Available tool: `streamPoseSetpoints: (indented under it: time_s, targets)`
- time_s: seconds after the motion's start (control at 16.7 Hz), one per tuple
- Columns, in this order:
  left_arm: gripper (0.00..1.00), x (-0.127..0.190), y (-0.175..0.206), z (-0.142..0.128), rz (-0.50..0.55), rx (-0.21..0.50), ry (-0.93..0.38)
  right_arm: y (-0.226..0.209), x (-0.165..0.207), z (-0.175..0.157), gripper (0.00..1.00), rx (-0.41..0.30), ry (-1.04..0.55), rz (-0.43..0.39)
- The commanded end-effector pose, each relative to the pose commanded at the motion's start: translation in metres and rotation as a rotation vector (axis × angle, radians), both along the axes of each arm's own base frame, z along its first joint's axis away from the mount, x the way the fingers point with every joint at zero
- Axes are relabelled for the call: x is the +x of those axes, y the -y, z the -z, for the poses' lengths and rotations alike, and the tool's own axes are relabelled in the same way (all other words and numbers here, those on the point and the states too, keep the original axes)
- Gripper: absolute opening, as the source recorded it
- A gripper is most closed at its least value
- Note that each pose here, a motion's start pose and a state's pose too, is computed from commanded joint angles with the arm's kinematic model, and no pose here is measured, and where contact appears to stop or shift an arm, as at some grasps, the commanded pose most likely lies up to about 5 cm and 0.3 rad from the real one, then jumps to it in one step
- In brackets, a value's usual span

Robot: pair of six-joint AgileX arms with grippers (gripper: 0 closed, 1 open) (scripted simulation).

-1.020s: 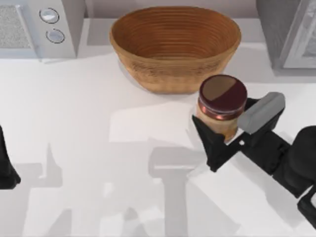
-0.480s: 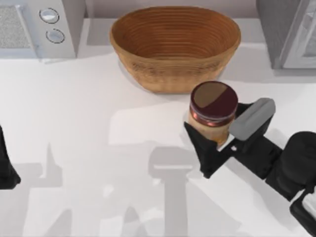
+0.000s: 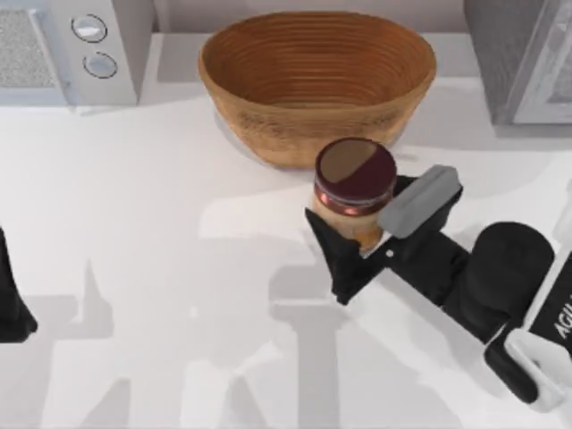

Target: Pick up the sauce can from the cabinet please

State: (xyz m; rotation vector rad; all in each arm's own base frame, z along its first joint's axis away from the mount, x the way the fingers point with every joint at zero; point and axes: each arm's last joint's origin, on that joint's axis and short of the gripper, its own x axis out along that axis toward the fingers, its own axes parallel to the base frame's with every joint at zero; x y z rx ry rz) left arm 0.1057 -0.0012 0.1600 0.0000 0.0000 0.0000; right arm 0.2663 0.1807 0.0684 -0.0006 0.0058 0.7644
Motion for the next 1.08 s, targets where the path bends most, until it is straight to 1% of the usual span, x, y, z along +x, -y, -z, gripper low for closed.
streamPoseSetpoints:
  time_s: [0.24, 0.48, 1.08]
  targets:
    - [1.0, 0.0, 0.0, 0.0, 0.0, 0.0, 0.0, -0.016, 0.016, 0.01, 0.0, 0.003, 0.004, 0.001]
    - [1.0, 0.0, 0.0, 0.0, 0.0, 0.0, 0.0, -0.017, 0.017, 0.01, 0.0, 0.003, 0.005, 0.001]
    - [1.0, 0.0, 0.0, 0.0, 0.0, 0.0, 0.0, -0.017, 0.017, 0.01, 0.75, 0.003, 0.005, 0.001]
